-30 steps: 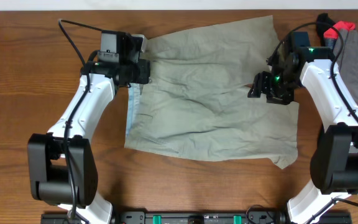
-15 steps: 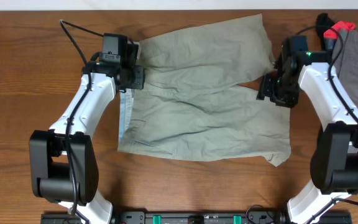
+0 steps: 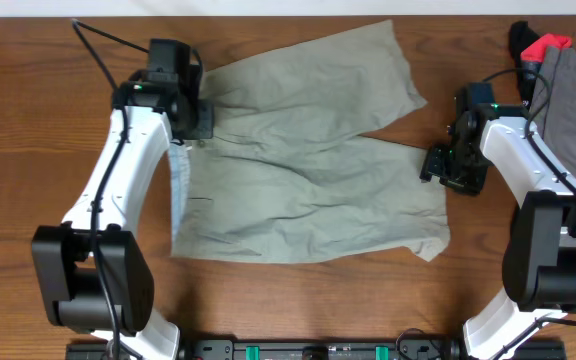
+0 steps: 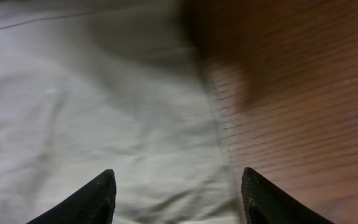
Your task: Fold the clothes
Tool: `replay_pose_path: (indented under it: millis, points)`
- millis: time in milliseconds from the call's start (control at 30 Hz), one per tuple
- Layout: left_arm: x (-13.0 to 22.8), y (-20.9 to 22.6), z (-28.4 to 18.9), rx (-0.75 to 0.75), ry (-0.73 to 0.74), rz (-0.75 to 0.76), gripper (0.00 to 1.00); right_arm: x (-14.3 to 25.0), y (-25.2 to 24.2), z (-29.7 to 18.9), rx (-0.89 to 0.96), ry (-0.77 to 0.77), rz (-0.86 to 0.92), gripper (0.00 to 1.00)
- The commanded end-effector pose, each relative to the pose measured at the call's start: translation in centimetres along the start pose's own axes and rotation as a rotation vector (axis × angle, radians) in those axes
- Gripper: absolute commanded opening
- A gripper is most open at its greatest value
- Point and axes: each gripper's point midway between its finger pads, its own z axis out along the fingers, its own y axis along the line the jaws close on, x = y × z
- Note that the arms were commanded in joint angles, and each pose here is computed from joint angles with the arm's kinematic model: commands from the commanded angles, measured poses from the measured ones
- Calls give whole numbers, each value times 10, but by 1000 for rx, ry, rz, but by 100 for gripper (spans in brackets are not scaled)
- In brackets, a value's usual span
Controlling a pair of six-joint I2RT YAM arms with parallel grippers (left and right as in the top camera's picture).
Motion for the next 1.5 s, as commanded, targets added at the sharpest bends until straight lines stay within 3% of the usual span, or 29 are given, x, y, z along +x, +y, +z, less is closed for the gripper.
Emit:
replay_pose_path:
  millis: [0,333,400,433,600,733,967,1167,1400,1467]
  points:
    - [-7,25,-8,-93,-22,-41,9,-1,-5,-3,9,-12,21,63]
    - [36,72,49,-198,190,-136,14,0,-5,-3,11,-8,21,63]
    - [31,74,49,-187,169,-150,17,0,-5,-3,11,-8,21,63]
    - [25,74,49,-172,140,-158,29,0,-5,-3,10,-9,21,64]
    - [-7,73,57,-92,12,-179,45,-1,-4,-3,9,-13,21,64]
    - [-29,66,68,16,-71,-170,48,-1,-4,-3,9,-13,21,64]
    - [-32,66,104,57,-82,-179,49,-1,-4,-3,9,-14,21,65]
    - [-35,64,122,71,-95,-176,41,-1,-5,-3,10,-10,21,64]
    - [-55,68,111,65,-160,-151,6,0,-5,-3,11,-6,22,64]
    - [-65,72,102,58,-188,-154,6,1,-5,-3,12,-5,22,64]
